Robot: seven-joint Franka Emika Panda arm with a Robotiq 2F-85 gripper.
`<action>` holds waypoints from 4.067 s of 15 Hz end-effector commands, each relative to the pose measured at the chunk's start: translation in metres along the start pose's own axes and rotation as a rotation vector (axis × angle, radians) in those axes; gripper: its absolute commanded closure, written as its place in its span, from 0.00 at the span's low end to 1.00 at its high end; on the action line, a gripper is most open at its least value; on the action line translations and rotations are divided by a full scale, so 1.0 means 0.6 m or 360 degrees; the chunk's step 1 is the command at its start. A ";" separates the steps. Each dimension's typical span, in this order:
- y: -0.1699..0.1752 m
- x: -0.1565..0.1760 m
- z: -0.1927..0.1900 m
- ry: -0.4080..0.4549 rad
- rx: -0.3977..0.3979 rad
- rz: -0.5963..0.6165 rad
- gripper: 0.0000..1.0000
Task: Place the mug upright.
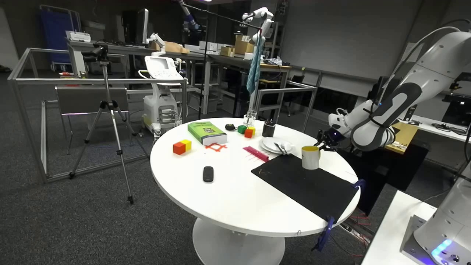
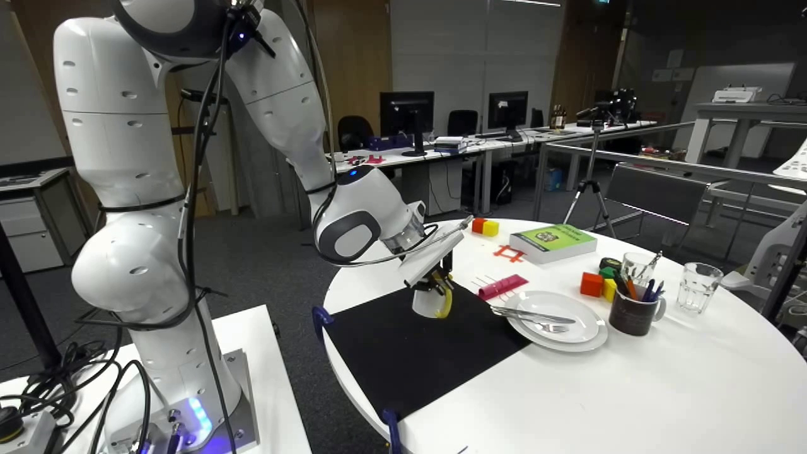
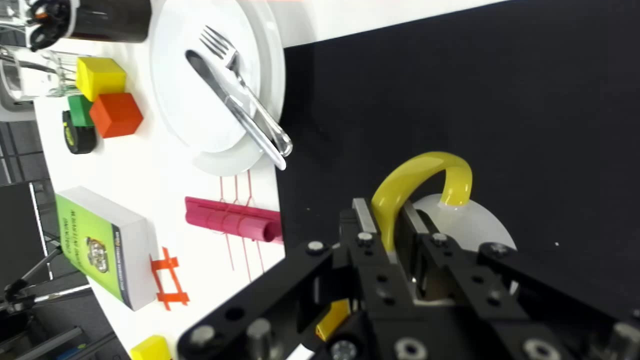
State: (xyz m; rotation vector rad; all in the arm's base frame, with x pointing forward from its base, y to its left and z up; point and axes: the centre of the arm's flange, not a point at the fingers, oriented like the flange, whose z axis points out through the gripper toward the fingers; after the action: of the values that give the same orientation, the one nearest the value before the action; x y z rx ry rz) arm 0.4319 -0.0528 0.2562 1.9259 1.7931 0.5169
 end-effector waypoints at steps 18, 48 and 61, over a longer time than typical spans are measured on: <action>-0.005 0.028 0.058 0.0050 -0.0049 0.0067 0.96; -0.022 0.059 0.106 0.0067 0.0066 -0.0171 0.10; -0.023 0.033 0.078 0.0112 0.0217 -0.0148 0.00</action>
State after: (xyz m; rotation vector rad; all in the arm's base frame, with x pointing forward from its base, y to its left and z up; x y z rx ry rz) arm 0.4534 -0.0253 0.1915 1.8880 2.0034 0.4441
